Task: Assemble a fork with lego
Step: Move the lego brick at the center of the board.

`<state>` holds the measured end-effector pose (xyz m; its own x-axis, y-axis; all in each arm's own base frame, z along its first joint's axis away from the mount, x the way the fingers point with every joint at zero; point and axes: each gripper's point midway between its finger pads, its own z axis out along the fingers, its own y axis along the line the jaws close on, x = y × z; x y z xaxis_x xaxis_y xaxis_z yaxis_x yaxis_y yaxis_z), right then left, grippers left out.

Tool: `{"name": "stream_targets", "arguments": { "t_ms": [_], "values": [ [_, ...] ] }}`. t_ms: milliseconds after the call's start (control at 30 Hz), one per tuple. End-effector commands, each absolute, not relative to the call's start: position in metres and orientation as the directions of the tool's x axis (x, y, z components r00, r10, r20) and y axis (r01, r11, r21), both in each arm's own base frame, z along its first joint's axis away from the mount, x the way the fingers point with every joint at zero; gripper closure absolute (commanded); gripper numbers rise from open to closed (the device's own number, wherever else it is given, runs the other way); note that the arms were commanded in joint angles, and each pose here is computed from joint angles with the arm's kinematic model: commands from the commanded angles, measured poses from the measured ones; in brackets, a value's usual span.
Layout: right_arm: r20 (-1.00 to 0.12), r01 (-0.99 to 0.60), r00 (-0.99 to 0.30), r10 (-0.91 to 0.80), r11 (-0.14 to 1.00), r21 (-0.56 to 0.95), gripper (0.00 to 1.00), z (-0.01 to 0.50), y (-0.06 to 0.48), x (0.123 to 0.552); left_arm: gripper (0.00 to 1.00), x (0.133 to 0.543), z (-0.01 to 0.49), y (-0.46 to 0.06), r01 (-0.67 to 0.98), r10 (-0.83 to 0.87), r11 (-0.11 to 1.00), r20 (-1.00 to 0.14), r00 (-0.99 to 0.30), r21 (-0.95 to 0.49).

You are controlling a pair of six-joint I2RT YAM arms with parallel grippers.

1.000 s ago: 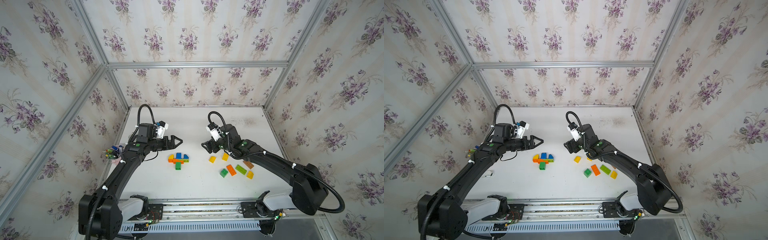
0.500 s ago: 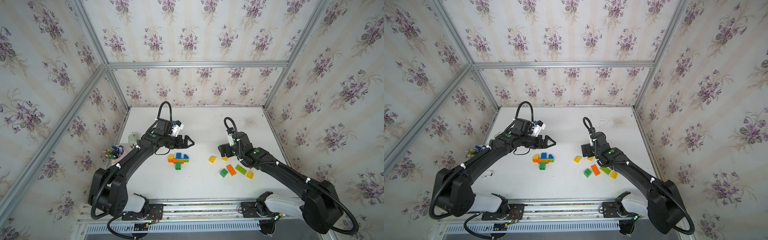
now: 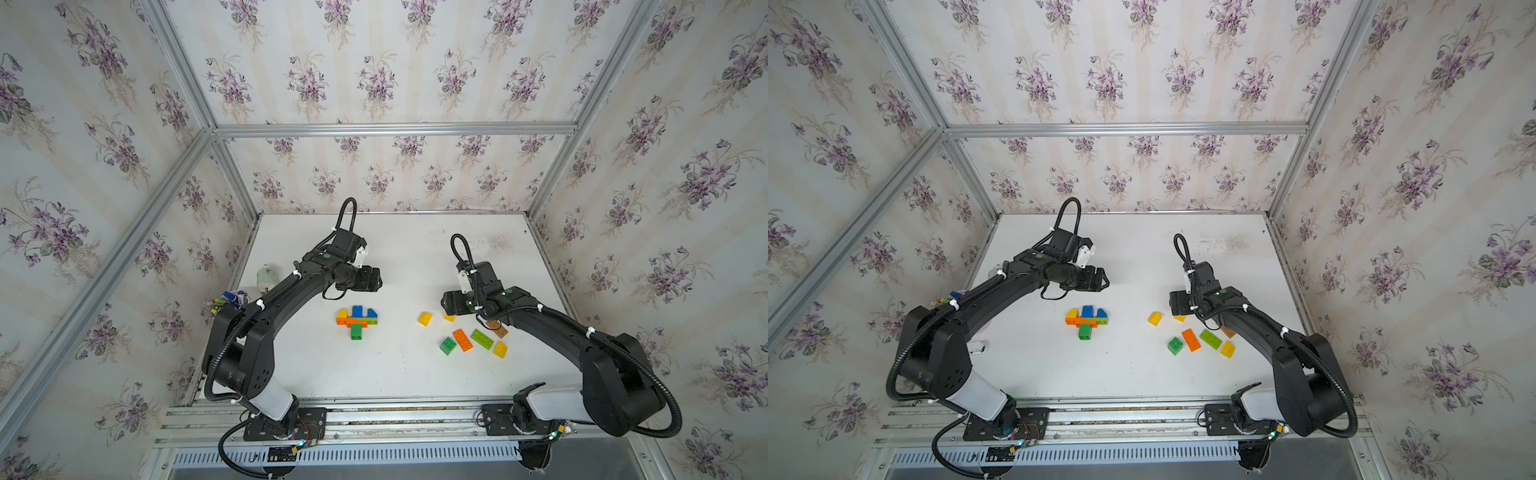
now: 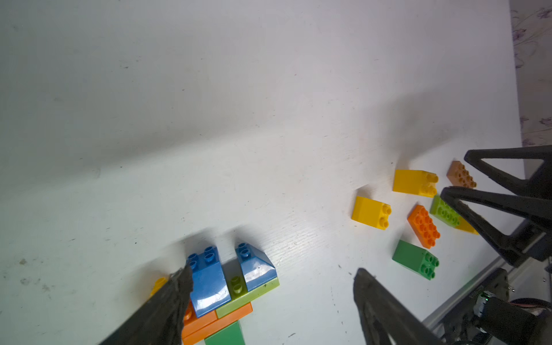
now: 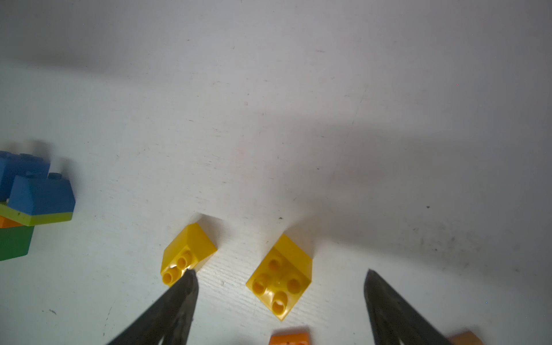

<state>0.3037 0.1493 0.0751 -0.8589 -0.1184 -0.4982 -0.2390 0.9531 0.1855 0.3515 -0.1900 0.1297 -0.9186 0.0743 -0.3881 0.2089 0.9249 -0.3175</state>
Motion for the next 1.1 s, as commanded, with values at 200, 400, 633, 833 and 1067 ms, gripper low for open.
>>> {"name": "stream_targets", "arguments": {
  "t_ms": [200,400,633,833,1067],
  "values": [
    [-0.394,-0.215,-0.913,-0.106,0.945,0.245,0.19,0.057,0.157,0.293,0.29,0.367,0.116,-0.166,0.153,0.083,0.977,-0.398,-0.913,-0.146],
    [-0.367,-0.220,-0.922,-0.121,0.946,0.240,0.20,0.049,0.158,0.290,0.53,0.371,0.106,-0.165,0.137,0.080,0.982,-0.374,-0.924,-0.129],
    [-0.347,-0.218,-0.929,-0.126,0.946,0.240,0.20,0.040,0.162,0.290,0.76,0.377,0.110,-0.157,0.112,0.056,0.987,-0.399,-0.915,-0.117],
    [-0.341,-0.215,-0.931,-0.126,0.948,0.236,0.21,0.036,0.164,0.291,1.00,0.382,0.106,-0.127,-0.112,-0.103,0.994,-0.344,-0.933,0.007],
    [-0.341,-0.219,-0.931,-0.131,0.948,0.233,0.22,0.035,0.166,0.293,1.00,0.377,0.105,-0.117,-0.235,-0.206,0.970,-0.310,-0.928,0.059]
  ]
}}
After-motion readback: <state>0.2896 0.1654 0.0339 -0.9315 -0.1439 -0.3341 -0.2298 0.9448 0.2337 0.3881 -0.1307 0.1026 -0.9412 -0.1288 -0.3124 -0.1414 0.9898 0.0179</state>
